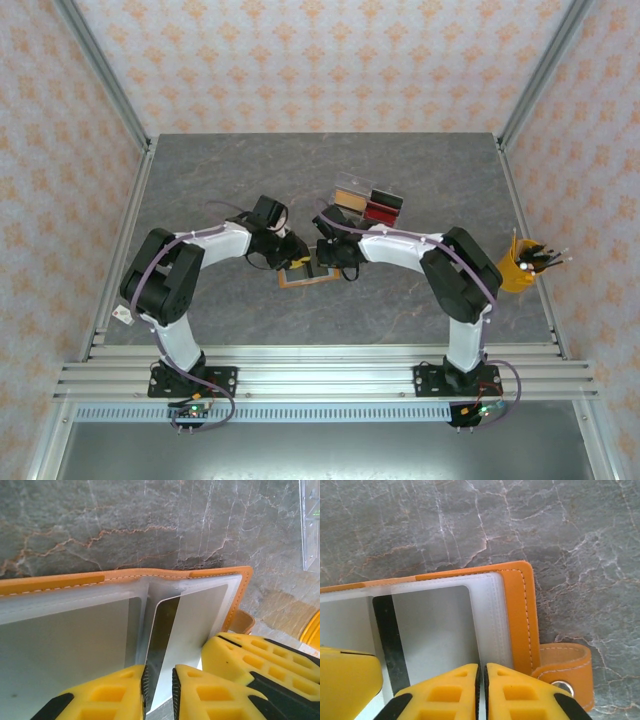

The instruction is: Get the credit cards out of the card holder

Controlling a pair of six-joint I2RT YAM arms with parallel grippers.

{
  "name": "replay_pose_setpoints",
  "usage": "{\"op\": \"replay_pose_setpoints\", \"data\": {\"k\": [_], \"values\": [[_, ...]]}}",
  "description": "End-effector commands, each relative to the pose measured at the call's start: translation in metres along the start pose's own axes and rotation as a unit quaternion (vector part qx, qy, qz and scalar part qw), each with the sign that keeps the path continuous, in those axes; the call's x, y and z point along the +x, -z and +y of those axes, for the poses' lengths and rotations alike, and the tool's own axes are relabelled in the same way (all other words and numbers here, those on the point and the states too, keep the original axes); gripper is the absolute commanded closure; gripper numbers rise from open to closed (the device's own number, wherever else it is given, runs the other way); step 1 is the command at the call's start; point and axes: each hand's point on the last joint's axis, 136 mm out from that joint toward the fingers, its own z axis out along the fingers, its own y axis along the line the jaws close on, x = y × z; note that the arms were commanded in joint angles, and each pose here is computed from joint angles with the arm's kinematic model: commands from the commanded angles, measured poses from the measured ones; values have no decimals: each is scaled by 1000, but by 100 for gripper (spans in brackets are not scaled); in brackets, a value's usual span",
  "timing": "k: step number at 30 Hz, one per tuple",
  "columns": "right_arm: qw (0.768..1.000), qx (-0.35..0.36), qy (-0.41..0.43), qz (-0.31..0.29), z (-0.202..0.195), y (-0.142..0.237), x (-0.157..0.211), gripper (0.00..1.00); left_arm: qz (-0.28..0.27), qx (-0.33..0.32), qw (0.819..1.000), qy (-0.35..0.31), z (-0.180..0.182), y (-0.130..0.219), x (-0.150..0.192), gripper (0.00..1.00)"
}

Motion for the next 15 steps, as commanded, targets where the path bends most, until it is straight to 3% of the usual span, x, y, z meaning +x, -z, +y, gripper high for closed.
{"op": "replay_pose_setpoints", "data": {"k": [1,15], "values": [[1000,23,-12,8,-11,-5,2,87,-2,-4,1000,-14,-4,-2,-3,75],[999,27,-25,35,-20,-18,14,87,13,4,999,-43,-1,-10,0,73]]}}
